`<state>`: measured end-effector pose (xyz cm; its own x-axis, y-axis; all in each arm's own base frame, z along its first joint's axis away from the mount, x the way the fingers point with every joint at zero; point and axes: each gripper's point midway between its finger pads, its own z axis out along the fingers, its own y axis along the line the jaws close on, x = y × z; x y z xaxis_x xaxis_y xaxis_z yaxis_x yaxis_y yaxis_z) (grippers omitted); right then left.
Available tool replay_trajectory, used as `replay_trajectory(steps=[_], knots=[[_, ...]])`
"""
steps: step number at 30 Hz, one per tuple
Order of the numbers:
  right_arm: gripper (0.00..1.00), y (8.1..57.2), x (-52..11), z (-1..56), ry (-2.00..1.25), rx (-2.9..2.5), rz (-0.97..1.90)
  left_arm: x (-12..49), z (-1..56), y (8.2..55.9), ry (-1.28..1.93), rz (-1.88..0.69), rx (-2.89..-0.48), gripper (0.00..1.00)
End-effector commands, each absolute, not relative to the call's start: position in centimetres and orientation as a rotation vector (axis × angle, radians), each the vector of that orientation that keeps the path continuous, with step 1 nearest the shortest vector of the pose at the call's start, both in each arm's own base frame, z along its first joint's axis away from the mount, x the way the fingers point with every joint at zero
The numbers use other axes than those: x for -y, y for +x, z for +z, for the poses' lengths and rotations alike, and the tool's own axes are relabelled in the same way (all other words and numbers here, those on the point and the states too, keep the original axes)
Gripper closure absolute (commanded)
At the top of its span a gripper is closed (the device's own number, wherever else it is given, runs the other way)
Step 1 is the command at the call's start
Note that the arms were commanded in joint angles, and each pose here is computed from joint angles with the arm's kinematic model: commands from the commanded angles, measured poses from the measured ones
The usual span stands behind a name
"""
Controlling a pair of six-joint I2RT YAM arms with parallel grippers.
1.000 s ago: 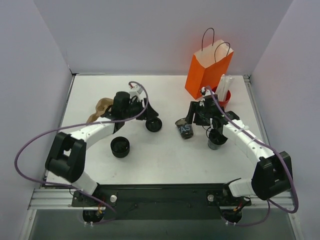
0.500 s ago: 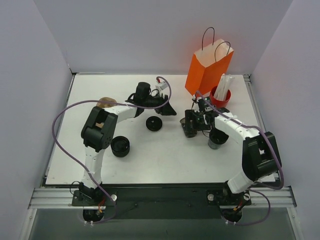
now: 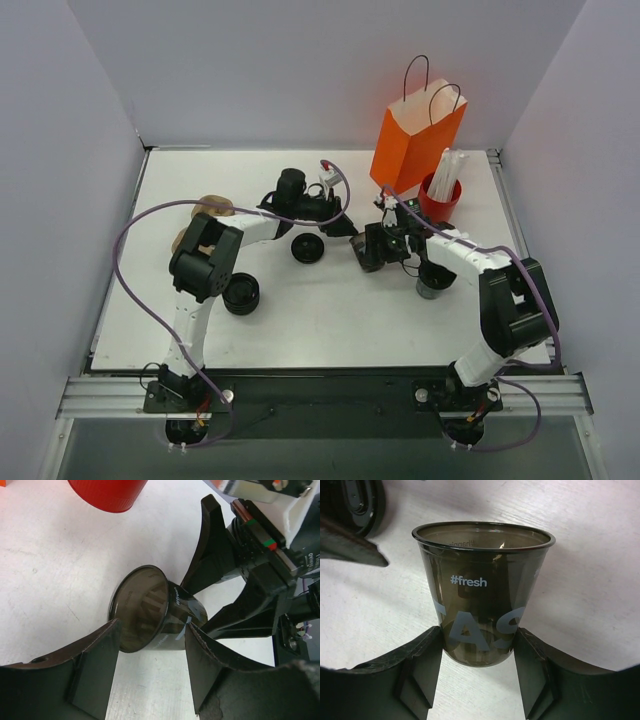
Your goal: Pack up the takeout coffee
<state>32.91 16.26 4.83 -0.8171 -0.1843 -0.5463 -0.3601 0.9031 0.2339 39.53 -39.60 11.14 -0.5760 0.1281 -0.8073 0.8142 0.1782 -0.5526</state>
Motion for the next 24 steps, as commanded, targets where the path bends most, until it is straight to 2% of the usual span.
replay_trajectory(steps=[1, 8, 16, 24], knots=[[0.5, 32.5, -17.4, 6.1, -0.496, -2.442, 0.546, 39.7, 12.3, 40.3, 0.972, -1.4, -1.746, 0.37], [0.52, 31.9, -18.8, 6.9, -0.552, -2.377, 0.614, 39.7, 12.1, 39.4, 0.976, -1.414, -1.769, 0.37], [0.52, 31.7, -19.5, 7.6, -0.547, -2.325, 0.644, 39.7, 12.4, 36.8, 1.014, -1.434, -1.772, 0.49], [0.52, 31.5, -20.2, 8.1, -0.547, -2.291, 0.68, 39.2, 12.7, 34.8, 0.994, -1.447, -1.788, 0.48]])
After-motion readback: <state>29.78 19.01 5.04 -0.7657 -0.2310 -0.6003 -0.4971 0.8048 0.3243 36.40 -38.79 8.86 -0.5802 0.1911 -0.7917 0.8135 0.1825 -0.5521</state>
